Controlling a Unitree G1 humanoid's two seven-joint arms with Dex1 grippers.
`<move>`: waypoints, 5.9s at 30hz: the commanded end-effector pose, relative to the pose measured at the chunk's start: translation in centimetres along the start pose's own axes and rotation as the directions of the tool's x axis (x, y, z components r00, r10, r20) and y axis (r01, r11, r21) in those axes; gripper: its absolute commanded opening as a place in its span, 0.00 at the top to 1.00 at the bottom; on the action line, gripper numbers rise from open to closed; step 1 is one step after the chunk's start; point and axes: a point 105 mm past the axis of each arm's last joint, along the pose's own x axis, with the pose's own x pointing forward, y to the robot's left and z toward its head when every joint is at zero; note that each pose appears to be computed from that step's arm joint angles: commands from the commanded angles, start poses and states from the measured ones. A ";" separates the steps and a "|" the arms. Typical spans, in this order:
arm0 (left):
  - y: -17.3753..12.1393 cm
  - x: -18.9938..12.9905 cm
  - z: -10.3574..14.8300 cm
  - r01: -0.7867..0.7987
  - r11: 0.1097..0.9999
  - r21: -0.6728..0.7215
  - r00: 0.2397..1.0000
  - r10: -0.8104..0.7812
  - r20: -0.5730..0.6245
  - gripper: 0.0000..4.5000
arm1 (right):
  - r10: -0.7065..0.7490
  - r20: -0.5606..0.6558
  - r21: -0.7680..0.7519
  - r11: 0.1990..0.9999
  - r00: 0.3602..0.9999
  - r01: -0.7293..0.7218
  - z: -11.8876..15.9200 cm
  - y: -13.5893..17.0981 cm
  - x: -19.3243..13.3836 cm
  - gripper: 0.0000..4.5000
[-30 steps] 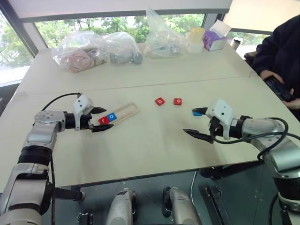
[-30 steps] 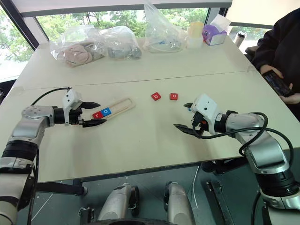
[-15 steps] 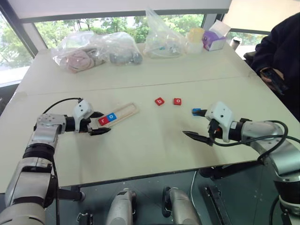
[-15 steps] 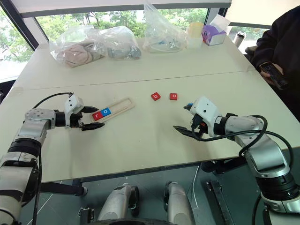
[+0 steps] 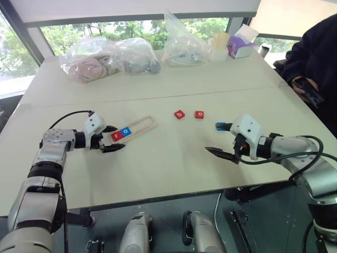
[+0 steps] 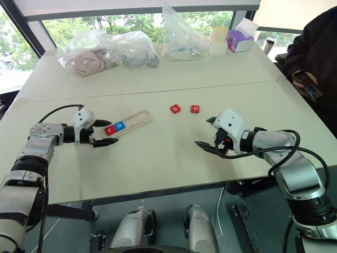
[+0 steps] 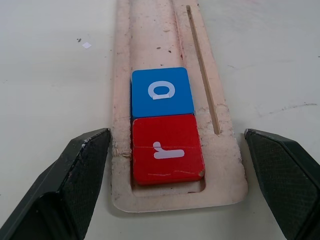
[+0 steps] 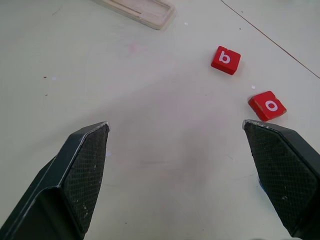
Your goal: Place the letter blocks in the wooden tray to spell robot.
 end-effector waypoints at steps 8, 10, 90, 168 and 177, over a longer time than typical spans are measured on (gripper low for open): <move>-1.6 0.6 -1.8 0.033 0.999 0.007 0.998 -0.032 -0.062 0.27 | -0.009 0.022 -0.048 0.999 1.000 0.010 1.1 -0.1 -0.3 0.00; -2.3 1.0 -1.6 0.066 0.998 0.020 0.997 -0.065 -0.051 0.27 | -0.010 0.024 -0.050 0.999 1.000 0.011 1.1 -0.1 -0.2 0.00; -12.8 -3.2 11.0 0.116 0.993 -0.022 0.958 -0.106 0.268 0.01 | -0.298 0.102 0.299 0.919 0.949 0.257 2.6 -4.3 15.0 0.00; -9.6 -2.8 7.7 0.003 0.999 -0.044 0.979 0.006 0.203 0.00 | -0.320 -0.232 0.354 0.852 0.919 0.386 -2.6 -0.4 4.4 0.00; -9.9 -2.6 7.7 0.013 0.999 -0.042 0.979 -0.004 0.203 0.00 | 0.110 -0.043 0.069 0.992 0.993 -0.106 -1.7 -0.6 1.2 0.00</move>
